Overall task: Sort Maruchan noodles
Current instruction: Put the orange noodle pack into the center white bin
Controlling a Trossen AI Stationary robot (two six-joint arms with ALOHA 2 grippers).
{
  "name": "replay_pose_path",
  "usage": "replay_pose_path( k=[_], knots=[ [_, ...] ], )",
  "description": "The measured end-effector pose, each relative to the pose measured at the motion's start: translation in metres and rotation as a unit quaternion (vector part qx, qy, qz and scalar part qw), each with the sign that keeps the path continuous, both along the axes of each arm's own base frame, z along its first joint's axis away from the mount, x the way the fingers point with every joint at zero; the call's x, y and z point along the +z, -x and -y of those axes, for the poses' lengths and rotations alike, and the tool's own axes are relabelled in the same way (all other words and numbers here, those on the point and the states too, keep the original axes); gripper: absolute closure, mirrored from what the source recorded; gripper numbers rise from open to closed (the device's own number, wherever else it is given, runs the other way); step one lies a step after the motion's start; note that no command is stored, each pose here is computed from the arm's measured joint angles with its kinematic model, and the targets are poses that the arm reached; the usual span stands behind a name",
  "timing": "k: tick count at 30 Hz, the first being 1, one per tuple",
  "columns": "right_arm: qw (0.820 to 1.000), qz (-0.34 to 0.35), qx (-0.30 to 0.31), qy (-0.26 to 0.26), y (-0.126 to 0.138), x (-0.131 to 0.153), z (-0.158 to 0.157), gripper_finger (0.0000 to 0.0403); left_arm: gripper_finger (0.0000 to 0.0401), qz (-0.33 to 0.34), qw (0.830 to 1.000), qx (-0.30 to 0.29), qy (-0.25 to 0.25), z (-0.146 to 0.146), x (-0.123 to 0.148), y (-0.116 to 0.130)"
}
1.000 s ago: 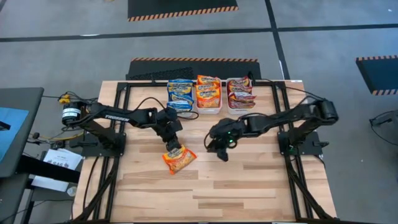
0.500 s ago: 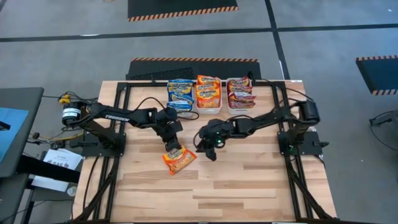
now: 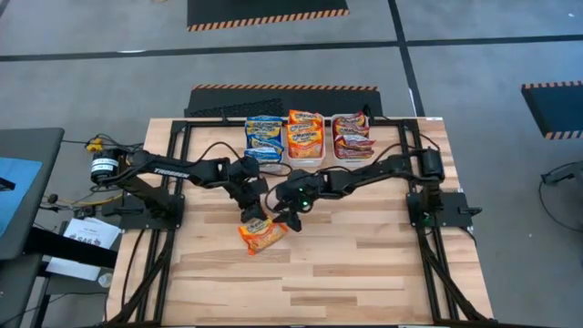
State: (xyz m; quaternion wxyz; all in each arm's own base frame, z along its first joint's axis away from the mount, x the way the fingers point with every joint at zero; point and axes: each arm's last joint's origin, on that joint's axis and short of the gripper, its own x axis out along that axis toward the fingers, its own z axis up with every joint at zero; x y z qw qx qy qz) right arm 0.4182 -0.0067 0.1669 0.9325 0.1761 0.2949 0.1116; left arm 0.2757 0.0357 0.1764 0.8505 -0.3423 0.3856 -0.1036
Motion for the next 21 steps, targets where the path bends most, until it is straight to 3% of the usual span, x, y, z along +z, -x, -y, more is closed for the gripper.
replay_pose_path(
  k=[8,16,21],
  knots=[
    [0.999,-0.007,0.03,-0.027,-0.016,-0.009,0.002,0.018,0.0401,0.021,0.999,-0.001,-0.027,-0.001,0.001,-0.002],
    [0.995,-0.056,-0.006,-0.084,-0.018,-0.028,0.002,0.0182,0.0401,0.033,0.998,-0.001,-0.047,-0.002,0.002,-0.003],
    [0.994,-0.062,-0.012,-0.085,-0.017,-0.029,0.0,0.0222,0.0401,0.038,0.998,-0.005,-0.054,-0.002,0.002,-0.003]
  ],
)
